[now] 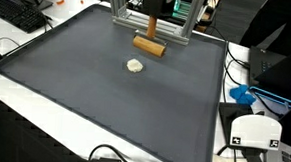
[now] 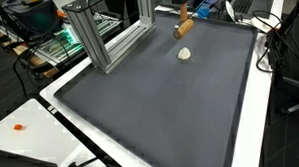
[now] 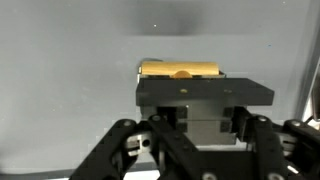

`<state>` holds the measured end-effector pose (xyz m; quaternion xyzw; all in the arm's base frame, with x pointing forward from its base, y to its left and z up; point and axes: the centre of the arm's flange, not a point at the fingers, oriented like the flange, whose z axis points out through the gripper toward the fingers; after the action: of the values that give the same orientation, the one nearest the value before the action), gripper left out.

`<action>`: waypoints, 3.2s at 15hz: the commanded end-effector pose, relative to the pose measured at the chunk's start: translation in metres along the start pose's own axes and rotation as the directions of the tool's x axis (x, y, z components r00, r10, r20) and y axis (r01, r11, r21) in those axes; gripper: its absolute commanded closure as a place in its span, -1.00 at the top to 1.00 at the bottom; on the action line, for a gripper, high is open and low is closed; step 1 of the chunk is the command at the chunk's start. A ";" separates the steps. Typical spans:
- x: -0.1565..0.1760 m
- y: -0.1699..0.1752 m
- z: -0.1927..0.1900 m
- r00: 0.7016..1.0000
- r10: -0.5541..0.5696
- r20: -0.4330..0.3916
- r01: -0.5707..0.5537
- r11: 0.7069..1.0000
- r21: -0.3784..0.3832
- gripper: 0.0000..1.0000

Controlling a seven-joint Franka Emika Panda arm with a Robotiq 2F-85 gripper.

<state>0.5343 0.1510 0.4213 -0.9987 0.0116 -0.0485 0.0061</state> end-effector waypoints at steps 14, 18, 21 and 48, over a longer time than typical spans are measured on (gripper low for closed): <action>0.032 0.019 0.058 0.985 0.172 0.014 -0.171 0.983 -0.063 -0.29; 0.037 0.021 0.065 0.982 0.191 0.001 -0.190 0.979 -0.070 -0.29; 0.041 0.024 0.068 0.978 0.208 -0.018 -0.209 0.975 -0.070 -0.29; 0.041 0.039 0.089 0.954 0.299 -0.010 -0.300 0.953 -0.055 -0.29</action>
<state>0.5879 0.1114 0.3537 -0.9821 0.1732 -0.0740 -0.0063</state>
